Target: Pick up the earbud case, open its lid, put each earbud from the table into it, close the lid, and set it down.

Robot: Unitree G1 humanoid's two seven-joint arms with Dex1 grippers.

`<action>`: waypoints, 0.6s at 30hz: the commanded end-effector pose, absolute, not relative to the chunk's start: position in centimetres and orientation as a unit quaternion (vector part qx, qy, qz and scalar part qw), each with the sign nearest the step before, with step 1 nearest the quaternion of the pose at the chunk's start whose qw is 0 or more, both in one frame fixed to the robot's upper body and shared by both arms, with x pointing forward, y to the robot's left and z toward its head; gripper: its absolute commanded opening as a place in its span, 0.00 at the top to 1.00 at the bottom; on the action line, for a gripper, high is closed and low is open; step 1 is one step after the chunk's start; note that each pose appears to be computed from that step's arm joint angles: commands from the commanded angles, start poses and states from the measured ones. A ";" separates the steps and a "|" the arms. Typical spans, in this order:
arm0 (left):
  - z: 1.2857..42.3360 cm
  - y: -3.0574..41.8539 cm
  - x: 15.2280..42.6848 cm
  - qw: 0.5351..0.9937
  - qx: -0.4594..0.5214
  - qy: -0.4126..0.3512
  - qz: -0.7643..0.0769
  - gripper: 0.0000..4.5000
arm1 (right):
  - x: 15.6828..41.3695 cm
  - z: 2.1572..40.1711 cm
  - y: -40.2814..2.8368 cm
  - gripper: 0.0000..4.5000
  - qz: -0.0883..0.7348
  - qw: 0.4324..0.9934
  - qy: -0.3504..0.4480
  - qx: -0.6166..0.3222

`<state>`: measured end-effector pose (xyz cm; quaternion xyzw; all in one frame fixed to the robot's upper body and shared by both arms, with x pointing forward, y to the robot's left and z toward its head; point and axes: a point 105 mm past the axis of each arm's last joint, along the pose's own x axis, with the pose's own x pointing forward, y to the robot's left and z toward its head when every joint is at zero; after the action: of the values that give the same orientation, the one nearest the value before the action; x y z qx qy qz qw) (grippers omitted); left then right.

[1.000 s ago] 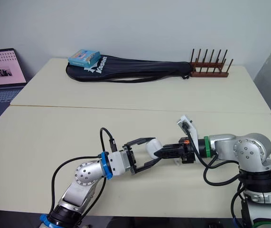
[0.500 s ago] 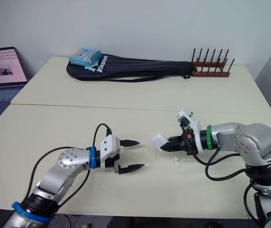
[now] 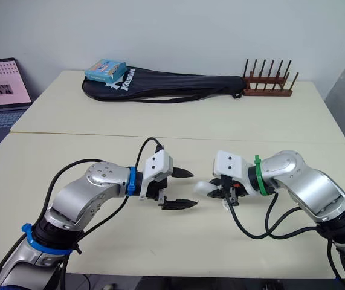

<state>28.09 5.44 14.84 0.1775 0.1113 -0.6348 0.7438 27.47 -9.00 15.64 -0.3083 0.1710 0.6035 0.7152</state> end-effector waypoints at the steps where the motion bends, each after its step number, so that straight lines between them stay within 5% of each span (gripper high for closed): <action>1: 15.2 4.9 28.0 0.734 0.187 0.105 -0.645 0.00 | 27.3 16.0 -9.0 0.83 0.608 0.710 0.155 -0.319; 5: 15.0 4.4 28.1 0.731 0.188 0.105 -0.648 0.13 | 27.2 15.8 -9.0 0.83 0.610 0.709 0.154 -0.319; 14: 14.4 3.6 27.9 0.718 0.198 0.100 -0.660 0.78 | 27.2 16.4 -8.2 0.83 0.617 0.708 0.151 -0.308; 18: 14.2 3.6 27.6 0.714 0.200 0.100 -0.664 0.82 | 27.2 16.7 -8.0 0.83 0.618 0.710 0.149 -0.304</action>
<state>27.72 3.87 13.77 0.1984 0.1145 -0.6614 0.7142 27.16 -8.63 14.82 -0.2954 0.1877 0.6163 0.7055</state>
